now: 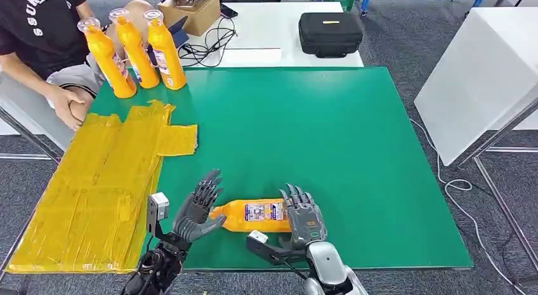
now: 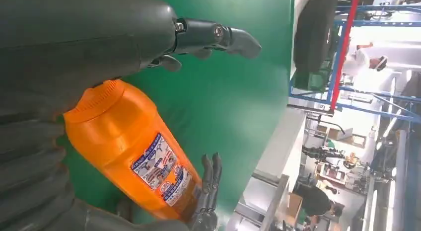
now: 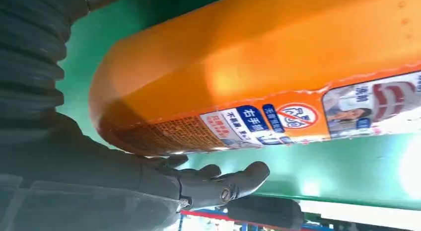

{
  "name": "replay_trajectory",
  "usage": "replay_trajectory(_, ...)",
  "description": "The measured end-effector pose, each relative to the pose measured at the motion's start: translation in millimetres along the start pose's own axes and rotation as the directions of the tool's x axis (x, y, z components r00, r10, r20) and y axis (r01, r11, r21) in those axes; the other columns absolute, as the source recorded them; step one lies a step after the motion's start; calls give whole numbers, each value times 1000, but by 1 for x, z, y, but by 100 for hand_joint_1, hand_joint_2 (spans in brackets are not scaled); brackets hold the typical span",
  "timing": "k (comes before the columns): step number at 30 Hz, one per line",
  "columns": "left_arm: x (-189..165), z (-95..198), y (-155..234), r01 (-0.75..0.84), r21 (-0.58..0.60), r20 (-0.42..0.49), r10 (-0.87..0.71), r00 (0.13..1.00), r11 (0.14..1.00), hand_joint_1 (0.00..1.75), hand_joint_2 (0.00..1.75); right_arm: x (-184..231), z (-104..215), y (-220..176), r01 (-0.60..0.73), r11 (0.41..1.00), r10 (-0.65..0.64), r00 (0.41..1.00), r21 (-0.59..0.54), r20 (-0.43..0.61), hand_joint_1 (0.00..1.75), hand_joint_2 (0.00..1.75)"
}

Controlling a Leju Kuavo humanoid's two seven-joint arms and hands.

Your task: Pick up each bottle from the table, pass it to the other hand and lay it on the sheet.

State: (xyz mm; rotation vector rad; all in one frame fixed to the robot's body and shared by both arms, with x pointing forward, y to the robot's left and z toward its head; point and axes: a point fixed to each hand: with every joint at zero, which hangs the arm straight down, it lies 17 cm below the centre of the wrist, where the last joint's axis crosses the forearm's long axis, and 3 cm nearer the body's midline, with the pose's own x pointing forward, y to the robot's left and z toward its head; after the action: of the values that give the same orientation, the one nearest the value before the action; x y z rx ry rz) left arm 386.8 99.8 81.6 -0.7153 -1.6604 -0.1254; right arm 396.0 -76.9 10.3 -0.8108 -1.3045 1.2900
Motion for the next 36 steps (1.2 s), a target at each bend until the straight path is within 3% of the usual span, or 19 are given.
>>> replay_trajectory(9,-1,0,0,1,2,-3,-1,1000,1000,0,175,-11,0,-3,-1,1000,1,1000,-8,-23,0,175)
replay_trajectory(10,-1,0,1,3,5,-5,-3,1000,1000,0,175,-11,0,-3,-1,1000,1,1000,-6,-20,10,175)
replay_trajectory(11,-3,0,2,14,11,-13,-13,1000,1000,0,175,-11,0,-3,0,1000,0,1000,-5,-19,61,175)
replay_trajectory(12,-6,0,4,38,20,-28,-38,999,999,0,175,-11,0,-3,1,1000,-1,1000,-3,-18,147,175)
replay_trajectory(13,-9,0,5,63,24,-38,-62,997,998,0,175,-11,0,-1,1,1000,-1,1000,2,-17,175,175)
replay_trajectory(21,-2,8,-2,87,31,-40,-85,996,996,0,175,-13,-1,8,-19,999,19,1000,31,-9,173,175)
replay_trajectory(31,32,12,-29,96,-10,59,-95,994,995,0,175,-22,-1,10,-25,999,26,999,39,-20,175,175)
replay_trajectory(36,36,19,-32,107,6,84,-107,991,994,0,175,-25,2,3,44,999,-44,999,-23,-5,175,175)
